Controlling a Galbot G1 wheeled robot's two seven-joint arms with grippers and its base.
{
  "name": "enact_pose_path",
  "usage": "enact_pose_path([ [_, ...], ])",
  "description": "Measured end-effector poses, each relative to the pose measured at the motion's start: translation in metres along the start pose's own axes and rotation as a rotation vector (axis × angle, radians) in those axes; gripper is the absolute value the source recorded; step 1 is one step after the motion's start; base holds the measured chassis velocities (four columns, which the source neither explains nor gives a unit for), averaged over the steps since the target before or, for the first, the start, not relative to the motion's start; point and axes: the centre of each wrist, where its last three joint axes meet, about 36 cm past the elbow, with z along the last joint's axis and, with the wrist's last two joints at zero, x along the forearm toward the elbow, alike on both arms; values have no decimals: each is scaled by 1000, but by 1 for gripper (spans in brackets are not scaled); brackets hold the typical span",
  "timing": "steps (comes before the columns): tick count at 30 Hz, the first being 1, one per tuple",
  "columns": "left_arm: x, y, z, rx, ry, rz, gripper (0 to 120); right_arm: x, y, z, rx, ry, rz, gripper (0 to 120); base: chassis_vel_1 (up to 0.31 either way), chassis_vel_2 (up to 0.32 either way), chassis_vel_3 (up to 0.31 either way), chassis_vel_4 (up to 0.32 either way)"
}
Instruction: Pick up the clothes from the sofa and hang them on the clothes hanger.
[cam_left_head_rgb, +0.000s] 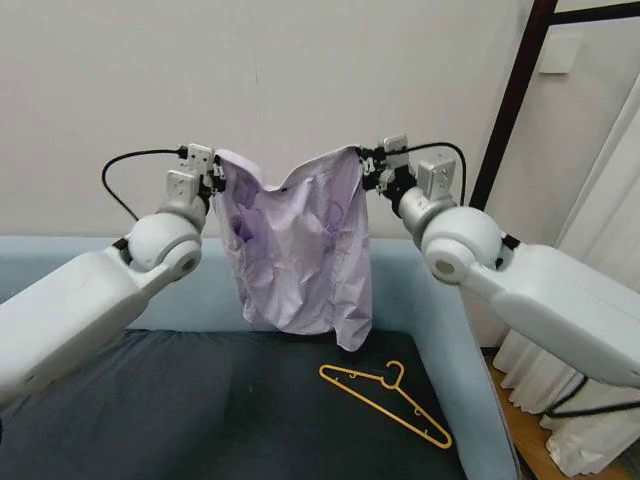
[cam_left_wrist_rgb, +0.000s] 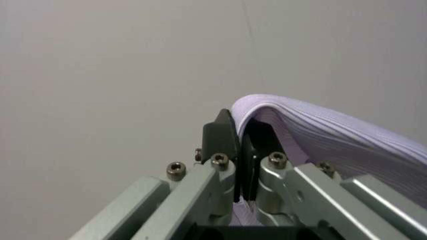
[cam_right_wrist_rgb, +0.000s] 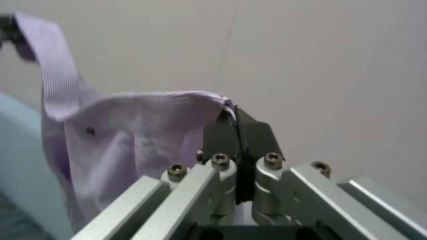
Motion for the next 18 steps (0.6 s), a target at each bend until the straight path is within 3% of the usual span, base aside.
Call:
enact_pose_path([
  [1,0,0,0,0,0,0,0,0,0,0,0,0,0,0,0,0,0,0],
  [5,72,25,-34,-46,35,-4,0,46,15,-36,43,-68,-95,0,0,0,0,0],
  [6,72,25,-34,-46,35,-4,0,46,15,-36,43,-68,-95,0,0,0,0,0],
  [11,138,34,-99,-89,12,52,0,81,26,-87,25,-133,-153,0,0,0,0,0],
  [18,152,37,-110,-116,29,58,0,94,27,-93,-10,-127,-154,0,0,0,0,0],
])
